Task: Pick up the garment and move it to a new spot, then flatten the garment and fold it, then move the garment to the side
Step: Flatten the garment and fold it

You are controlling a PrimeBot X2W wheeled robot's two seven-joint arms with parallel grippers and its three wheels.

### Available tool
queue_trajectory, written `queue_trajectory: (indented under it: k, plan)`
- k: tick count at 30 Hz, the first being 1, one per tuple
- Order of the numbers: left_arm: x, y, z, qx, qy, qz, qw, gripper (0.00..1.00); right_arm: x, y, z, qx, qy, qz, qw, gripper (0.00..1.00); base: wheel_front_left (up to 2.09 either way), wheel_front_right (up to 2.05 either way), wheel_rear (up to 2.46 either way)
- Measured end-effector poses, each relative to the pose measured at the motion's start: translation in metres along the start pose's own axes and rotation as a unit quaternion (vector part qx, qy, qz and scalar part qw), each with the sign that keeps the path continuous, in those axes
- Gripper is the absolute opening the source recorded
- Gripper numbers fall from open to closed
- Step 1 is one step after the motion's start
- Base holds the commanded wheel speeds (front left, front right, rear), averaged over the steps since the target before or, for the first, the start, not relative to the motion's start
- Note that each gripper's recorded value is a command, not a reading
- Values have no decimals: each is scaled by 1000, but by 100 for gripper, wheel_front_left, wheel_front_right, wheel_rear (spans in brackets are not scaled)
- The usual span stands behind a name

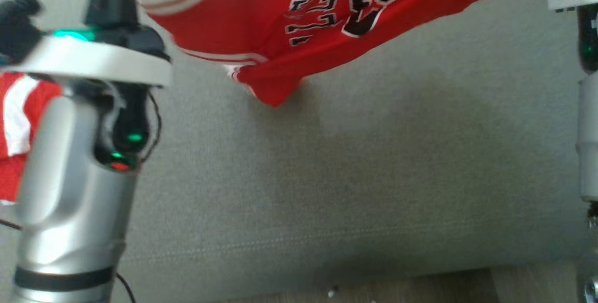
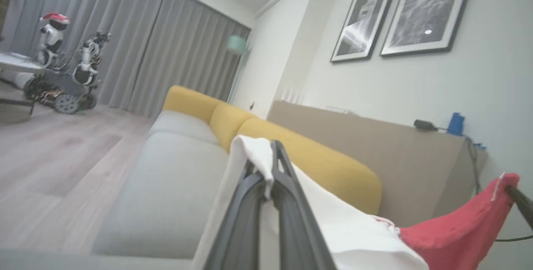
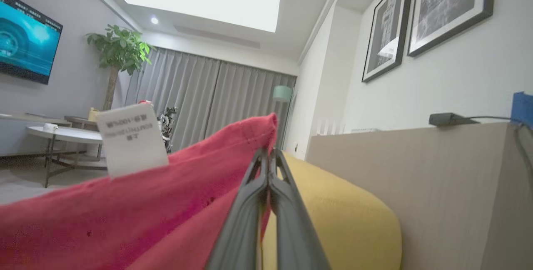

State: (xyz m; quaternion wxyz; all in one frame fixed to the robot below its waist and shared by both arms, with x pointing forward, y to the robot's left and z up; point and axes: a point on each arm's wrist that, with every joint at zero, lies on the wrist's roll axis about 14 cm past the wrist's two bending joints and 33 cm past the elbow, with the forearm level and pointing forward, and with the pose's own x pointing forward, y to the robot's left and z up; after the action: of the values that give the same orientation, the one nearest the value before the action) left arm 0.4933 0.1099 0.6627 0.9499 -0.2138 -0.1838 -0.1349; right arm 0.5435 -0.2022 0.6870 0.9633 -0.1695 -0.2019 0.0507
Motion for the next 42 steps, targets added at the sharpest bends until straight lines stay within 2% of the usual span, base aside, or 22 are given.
queue_trajectory:
  k: [5, 12, 17, 21, 27, 32, 33, 34, 36, 41, 42]
  plan:
    - [0, -31, 78, -1, -75, -31, 997, 0, -14, -12, 62, -11, -67, -6, 998, 0, 0, 0, 0]
    - [-22, -71, 160, 0, -152, -69, 986, 0, -39, -28, 128, -28, -134, -18, 990, 0, 0, 0, 0]
    - [-37, -87, 195, 2, -185, -83, 979, 0, -55, -35, 155, -37, -158, -24, 986, 0, 0, 0, 0]
    - [-43, -92, 208, 4, -196, -88, 977, 0, -65, -35, 161, -36, -159, -26, 986, 0, 0, 0, 0]
    - [-28, -83, 194, 22, -162, -84, 983, 0, -68, -37, 140, -29, -117, -37, 992, 0, 0, 0, 0]
    - [8, -54, 121, 43, -58, -60, 996, 0, -50, -38, 82, -5, -38, -47, 998, 0, 0, 0, 0]
    - [8, -54, 121, 43, -58, -60, 996, 0, -50, -38, 82, -5, -38, -47, 998, 0, 0, 0, 0]
    - [24, -40, 83, 52, -12, -54, 997, 0, -42, -33, 44, 8, 11, -43, 999, 0, 0, 0, 0]
    - [41, -27, 47, 61, 26, -50, 997, 0, -31, -26, 7, 16, 52, -37, 998, 0, 0, 0, 0]
    - [96, 14, -28, 95, 73, -37, 992, 0, 14, -8, -71, 17, 119, -15, 993, 0, 0, 0, 0]
    - [96, 14, -28, 95, 73, -37, 992, 0, 14, -8, -71, 17, 119, -15, 993, 0, 0, 0, 0]
